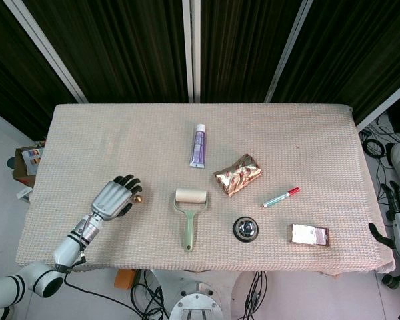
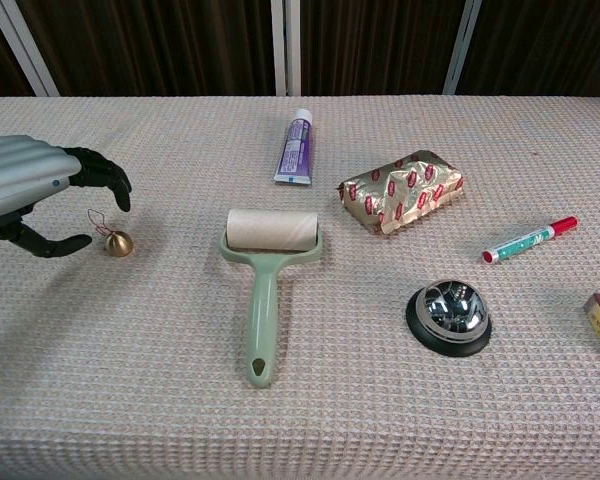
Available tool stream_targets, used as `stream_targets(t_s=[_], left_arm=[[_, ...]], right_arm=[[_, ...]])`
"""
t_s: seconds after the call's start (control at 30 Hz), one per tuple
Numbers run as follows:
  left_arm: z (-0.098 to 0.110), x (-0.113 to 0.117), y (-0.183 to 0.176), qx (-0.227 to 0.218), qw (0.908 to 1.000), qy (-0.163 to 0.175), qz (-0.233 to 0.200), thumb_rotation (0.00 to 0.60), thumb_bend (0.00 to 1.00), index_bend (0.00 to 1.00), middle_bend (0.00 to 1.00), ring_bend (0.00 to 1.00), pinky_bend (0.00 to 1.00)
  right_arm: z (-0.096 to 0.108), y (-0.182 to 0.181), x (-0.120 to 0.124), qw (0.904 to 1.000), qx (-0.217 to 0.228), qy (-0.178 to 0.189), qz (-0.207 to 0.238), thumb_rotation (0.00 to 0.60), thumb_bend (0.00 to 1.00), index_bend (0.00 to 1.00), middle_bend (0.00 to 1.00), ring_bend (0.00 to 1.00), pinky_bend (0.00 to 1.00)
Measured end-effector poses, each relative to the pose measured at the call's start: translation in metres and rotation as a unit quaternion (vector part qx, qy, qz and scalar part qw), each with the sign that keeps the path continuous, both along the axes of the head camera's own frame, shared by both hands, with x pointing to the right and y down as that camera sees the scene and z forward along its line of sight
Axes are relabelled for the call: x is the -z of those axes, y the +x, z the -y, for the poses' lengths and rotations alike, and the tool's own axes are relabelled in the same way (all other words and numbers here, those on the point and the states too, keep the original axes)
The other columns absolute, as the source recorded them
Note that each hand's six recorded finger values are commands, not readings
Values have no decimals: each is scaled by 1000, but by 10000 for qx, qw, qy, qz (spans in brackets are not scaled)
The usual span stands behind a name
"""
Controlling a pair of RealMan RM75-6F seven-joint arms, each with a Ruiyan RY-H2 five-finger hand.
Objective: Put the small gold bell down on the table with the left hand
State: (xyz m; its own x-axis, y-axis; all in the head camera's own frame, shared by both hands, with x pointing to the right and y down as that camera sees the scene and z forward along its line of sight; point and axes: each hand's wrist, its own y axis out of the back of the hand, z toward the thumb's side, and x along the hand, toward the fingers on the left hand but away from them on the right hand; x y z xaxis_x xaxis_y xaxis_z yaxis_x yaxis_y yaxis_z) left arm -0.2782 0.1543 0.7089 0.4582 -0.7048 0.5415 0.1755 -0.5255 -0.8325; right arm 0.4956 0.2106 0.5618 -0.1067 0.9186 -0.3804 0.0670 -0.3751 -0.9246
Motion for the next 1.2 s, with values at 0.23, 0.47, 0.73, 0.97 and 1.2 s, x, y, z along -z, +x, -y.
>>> stream_targets(t_s=[0.23,0.47,0.73,0.97,1.2], left_arm=[[-1,-4,1,1,10000,-38,-3,600,407,343,221,163,296],[1,-6,2,-33,10000,-17,24,600,405,367,229,171,302],[5,-10,2,59,10000,6,-31,600,405,406,241,180,308],[3,-13,4,24,10000,19,-46,600,404,422,255,192,320],[4,-16,3,102,9999,18,-49,600,410,458,268,205,339]], right_arm=[[0,1,-1,10000,-14,-30,-2,600,182,0,0,0,0],[1,3,-1,10000,-51,-12,10,600,181,0,0,0,0],[4,5,-2,10000,-99,-9,0,600,182,0,0,0,0],[3,7,-3,9999,-110,-26,-19,600,182,0,0,0,0],[1,7,-3,9999,-104,-42,-28,600,182,0,0,0,0]])
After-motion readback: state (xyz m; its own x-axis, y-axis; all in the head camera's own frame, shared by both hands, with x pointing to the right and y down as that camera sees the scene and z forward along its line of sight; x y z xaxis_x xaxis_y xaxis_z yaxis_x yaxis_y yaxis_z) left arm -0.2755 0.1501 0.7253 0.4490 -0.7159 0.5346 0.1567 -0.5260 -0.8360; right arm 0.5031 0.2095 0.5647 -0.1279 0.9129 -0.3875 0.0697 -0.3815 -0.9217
